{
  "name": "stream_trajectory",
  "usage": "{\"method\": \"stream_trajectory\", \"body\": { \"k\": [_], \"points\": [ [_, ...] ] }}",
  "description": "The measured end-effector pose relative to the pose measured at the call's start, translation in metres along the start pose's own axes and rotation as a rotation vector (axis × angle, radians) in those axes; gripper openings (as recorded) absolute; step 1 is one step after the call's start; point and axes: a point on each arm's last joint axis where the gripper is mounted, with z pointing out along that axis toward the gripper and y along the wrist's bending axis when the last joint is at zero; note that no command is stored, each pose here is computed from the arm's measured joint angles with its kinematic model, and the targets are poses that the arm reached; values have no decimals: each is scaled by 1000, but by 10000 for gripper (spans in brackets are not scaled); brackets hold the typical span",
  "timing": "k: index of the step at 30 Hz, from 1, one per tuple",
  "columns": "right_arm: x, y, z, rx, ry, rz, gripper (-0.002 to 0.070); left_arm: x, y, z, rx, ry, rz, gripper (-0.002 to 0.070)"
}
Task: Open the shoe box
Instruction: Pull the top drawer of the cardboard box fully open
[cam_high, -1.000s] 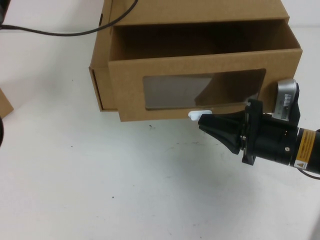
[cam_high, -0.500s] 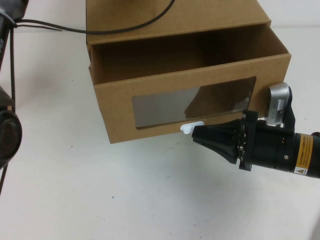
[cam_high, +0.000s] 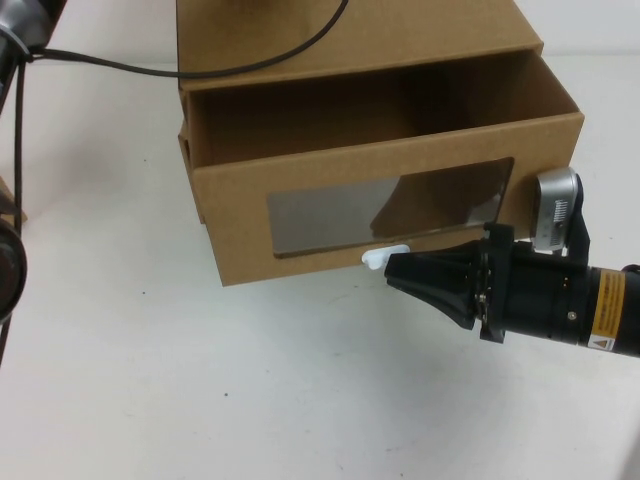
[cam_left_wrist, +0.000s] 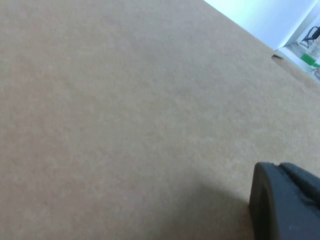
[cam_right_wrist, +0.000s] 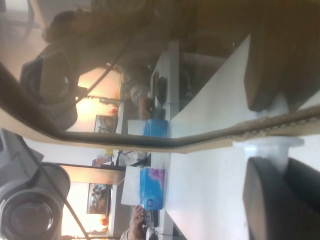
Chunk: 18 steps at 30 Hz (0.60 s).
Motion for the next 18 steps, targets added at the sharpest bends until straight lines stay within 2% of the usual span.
{"method": "stream_trajectory", "body": {
  "k": [18],
  "points": [
    [9, 22, -10, 38, 46, -71, -3, -2, 10, -4, 14, -57, -20, -7]
  ]
}}
